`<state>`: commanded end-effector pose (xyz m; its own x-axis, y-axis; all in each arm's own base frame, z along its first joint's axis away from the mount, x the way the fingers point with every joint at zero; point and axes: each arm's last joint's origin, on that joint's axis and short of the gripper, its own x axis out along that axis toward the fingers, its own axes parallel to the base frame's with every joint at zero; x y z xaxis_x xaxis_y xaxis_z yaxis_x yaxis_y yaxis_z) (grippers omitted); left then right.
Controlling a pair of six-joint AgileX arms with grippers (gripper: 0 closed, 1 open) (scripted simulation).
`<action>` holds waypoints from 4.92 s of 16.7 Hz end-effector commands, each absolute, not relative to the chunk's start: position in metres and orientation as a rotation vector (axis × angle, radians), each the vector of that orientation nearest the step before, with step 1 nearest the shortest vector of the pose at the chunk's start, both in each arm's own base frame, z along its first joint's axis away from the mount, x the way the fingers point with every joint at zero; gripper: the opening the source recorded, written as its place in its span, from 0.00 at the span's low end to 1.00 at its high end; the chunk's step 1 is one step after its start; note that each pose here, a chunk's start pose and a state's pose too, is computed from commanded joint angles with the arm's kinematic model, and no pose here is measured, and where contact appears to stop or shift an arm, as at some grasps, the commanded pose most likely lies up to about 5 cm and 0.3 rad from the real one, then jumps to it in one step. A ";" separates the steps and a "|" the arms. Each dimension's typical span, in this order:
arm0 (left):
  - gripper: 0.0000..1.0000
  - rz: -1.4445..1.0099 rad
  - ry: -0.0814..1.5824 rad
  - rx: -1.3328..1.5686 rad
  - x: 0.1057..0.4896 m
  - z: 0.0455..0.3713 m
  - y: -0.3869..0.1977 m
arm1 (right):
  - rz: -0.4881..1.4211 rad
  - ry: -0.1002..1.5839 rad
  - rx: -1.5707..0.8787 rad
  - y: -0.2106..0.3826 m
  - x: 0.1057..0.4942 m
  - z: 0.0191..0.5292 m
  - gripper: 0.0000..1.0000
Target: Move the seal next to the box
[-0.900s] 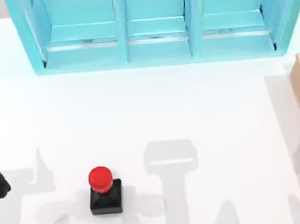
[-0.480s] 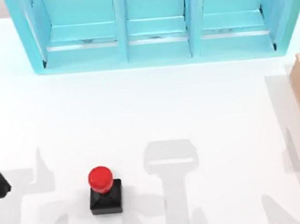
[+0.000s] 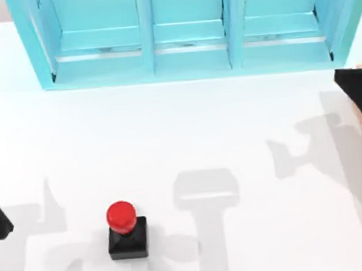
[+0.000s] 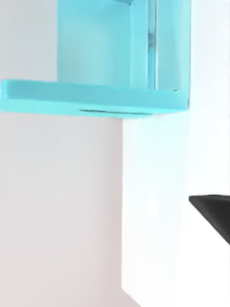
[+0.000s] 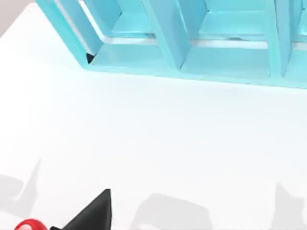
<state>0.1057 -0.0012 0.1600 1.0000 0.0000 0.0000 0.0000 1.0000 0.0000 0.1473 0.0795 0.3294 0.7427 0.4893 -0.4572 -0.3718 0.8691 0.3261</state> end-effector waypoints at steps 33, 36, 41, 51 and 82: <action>1.00 0.000 0.000 0.000 0.106 0.160 -0.001 | -0.006 1.469 0.011 0.422 0.226 0.242 1.00; 1.00 0.000 0.000 0.000 0.106 0.160 -0.001 | -0.005 1.469 0.011 0.426 0.230 0.218 1.00; 1.00 0.000 0.000 0.000 0.106 0.160 -0.001 | -0.011 1.473 0.004 0.423 0.233 0.161 1.00; 1.00 0.000 0.000 0.000 0.106 0.160 -0.001 | -0.008 1.471 0.007 0.422 0.233 0.150 0.70; 1.00 0.000 0.000 0.000 0.106 0.160 -0.001 | -0.007 1.472 0.006 0.423 0.231 0.198 0.00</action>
<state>0.1057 -0.0012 0.1600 1.0000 0.0000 0.0000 0.0000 1.0000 0.0000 0.2311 0.4228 0.1983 0.0986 -0.0012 -0.9951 0.0088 1.0000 -0.0003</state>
